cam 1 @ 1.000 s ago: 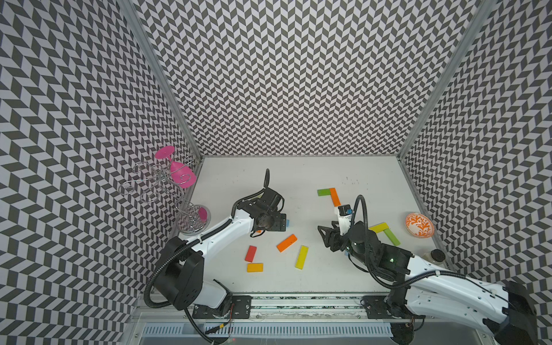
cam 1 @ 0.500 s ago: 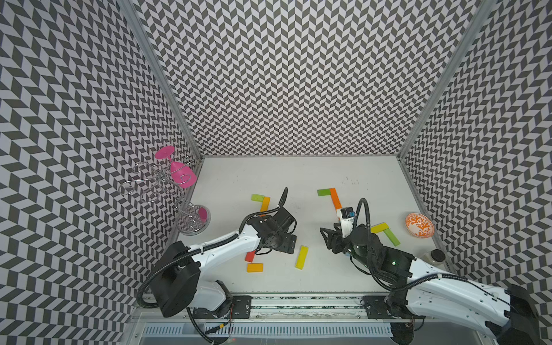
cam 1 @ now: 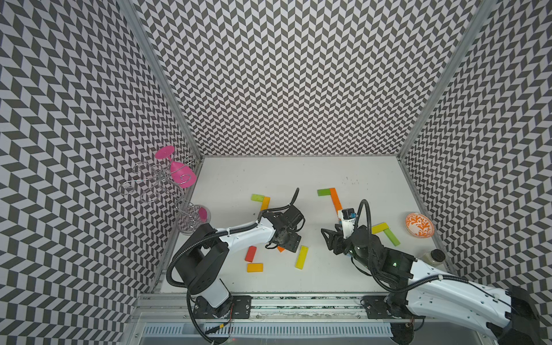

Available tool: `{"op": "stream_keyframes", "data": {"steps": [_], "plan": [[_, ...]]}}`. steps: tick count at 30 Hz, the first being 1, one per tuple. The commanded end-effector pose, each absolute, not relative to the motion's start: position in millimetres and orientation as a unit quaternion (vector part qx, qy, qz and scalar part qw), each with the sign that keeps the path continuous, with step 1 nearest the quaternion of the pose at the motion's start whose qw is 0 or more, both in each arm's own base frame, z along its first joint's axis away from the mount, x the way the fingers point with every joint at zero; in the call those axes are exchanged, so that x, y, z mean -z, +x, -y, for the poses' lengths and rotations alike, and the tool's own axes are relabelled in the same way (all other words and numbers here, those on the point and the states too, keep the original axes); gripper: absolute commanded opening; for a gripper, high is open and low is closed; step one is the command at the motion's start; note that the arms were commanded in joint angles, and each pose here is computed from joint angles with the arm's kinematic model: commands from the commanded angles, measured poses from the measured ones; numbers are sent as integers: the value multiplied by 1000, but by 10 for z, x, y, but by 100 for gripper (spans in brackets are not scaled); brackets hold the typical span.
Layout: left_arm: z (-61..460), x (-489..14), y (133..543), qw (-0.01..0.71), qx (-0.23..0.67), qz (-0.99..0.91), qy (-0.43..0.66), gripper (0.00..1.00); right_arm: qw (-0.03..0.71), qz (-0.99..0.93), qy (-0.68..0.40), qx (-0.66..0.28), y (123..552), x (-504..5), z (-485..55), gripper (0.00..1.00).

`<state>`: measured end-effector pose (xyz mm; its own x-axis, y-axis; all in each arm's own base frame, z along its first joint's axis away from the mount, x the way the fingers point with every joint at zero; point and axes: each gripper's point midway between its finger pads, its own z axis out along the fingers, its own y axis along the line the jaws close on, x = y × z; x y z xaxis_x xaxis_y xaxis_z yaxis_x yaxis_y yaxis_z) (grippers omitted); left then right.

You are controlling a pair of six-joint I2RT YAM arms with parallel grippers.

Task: Assemble a giraffe with building blocks
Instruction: Pick up the building block from the center of the board.

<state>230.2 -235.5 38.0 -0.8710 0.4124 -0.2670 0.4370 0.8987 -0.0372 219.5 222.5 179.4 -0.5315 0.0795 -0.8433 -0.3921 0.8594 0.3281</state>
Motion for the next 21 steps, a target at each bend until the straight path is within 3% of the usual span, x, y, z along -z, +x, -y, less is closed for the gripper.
{"op": "stream_keyframes", "data": {"steps": [1,11,21], "plan": [[2429,-392,2361,139,51,-960,240,81,491,-830,-74,-255,2245,-1876,-2203,64],[2393,-301,2346,128,40,-959,248,66,488,-831,-78,-255,2256,-1861,-2237,64],[2293,-285,2360,129,30,-962,240,42,486,-832,-78,-256,2262,-1864,-2256,64]]}}
